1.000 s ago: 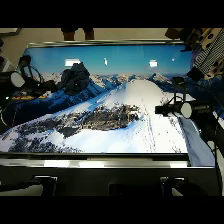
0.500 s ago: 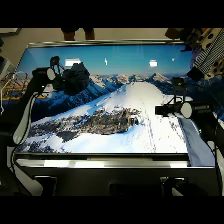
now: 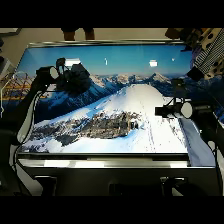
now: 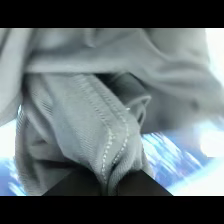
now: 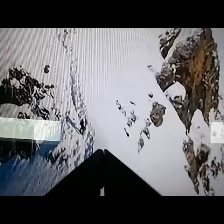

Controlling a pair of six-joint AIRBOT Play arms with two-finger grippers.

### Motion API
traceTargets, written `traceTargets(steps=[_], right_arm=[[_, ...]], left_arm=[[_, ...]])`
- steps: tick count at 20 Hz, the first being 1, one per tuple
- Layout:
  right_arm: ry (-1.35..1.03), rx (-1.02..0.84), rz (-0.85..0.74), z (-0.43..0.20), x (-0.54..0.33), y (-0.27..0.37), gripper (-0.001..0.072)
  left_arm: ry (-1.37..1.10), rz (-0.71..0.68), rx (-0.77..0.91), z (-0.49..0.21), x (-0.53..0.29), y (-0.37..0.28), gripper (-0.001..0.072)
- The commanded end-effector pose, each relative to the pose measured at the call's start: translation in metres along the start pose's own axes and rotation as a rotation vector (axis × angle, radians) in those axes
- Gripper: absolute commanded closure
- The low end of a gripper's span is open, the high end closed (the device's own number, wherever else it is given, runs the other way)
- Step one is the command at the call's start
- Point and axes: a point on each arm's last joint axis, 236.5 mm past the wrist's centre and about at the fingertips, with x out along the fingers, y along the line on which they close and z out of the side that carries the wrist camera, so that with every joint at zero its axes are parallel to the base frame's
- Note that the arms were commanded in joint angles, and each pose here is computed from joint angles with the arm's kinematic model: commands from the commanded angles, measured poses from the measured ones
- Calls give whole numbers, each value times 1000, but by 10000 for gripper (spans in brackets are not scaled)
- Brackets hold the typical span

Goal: Fold the clothes and pants, and hang the long-sleeved shirts on hangers.

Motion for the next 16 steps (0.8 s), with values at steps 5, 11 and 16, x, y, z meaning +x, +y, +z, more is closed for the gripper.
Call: traceTargets(steps=[5,11,16], right_arm=[[38,-2,-10,-22,-42,-4,677],[-29,-22,-80,-41,-109,-25,678],[-76,-25,-139,-54,-143,-42,678]], left_arm=[[167,-323,232,-91,-61,-207,696],[296,-408,323,-218,-41,-345,696],[408,-376,373,-293,2,-369,694]])
